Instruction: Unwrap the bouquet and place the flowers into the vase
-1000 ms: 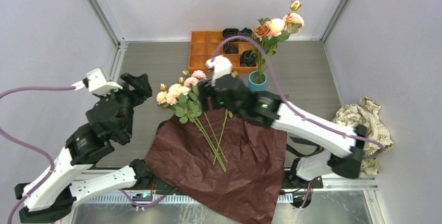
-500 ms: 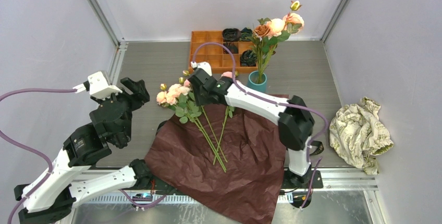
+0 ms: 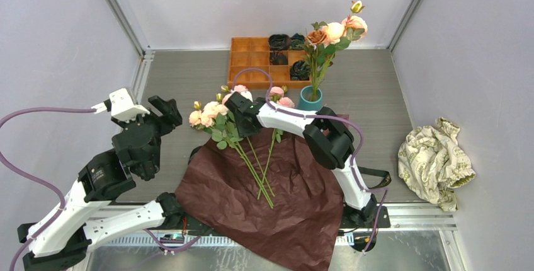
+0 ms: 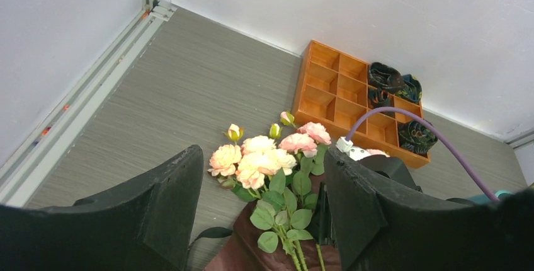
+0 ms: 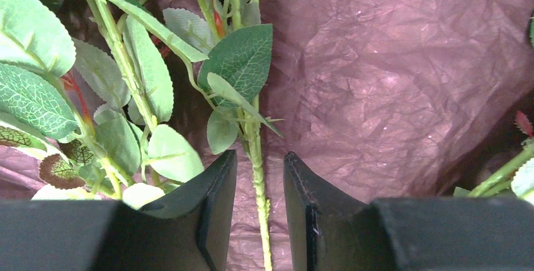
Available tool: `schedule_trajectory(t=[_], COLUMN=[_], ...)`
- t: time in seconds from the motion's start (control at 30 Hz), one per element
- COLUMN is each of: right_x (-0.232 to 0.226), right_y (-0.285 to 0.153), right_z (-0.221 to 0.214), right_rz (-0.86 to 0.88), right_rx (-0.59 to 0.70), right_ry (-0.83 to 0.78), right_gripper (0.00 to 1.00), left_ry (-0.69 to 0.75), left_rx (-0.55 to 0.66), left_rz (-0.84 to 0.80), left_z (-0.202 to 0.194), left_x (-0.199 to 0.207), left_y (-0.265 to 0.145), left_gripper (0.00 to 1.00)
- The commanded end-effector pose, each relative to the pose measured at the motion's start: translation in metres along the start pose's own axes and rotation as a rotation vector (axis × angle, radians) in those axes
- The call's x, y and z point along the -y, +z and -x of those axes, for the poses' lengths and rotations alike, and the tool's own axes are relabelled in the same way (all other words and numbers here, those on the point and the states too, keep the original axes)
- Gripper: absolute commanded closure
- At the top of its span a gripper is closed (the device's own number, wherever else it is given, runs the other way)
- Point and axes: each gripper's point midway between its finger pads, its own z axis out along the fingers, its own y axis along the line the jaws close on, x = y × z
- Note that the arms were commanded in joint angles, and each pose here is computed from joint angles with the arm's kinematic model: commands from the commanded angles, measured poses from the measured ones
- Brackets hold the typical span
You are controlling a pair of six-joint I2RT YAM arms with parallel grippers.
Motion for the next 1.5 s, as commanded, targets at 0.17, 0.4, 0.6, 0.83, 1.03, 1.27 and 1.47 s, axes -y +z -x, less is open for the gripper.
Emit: schedule_trajectory(t=[0.17, 0.4, 0.6, 0.83, 1.03, 1.27, 1.47], right_x=[-0.013, -0.008, 0.000, 0.013, 0.023, 0.070, 0.125], right_y=[0.012, -0.012, -0.088, -0.193, -0.283, -0.392, -0.460], right_z=[0.003, 0.025, 0.082, 0.129, 0.157, 0.177, 0.176], right_rz=[0.031, 0.004, -0.026, -0.016, -0.002, -0.120, -0.327], right_rx=[0.003, 0.064, 0.241, 0.454, 0.687, 1.042, 1.266], right_ry=[0.021, -0.006, -0.038, -0.041, -0.070, -0.018, 0.019], right_gripper=[0.70, 0.99, 0.99, 0.99, 0.99, 0.99, 0.99], left_ry=[-0.028, -0.027, -0.025, -0.024, -0.018, -0.012, -0.012], left_rx=[0.010, 0.009, 0.005, 0.009, 0.001, -0.017, -0.028], left_rz=[0.007, 0.006, 0.000, 0.001, -0.009, -0.028, -0.041], left_z=[0.000, 0.000, 0.000, 0.000, -0.002, -0.008, -0.015], left_x=[0.003, 0.003, 0.005, 0.006, 0.012, 0.021, 0.031], left_y=[0.002, 0.002, 0.002, 0.002, 0.004, 0.006, 0.009], left_gripper=[0.29, 0.29, 0.29, 0.29, 0.29, 0.29, 0.29])
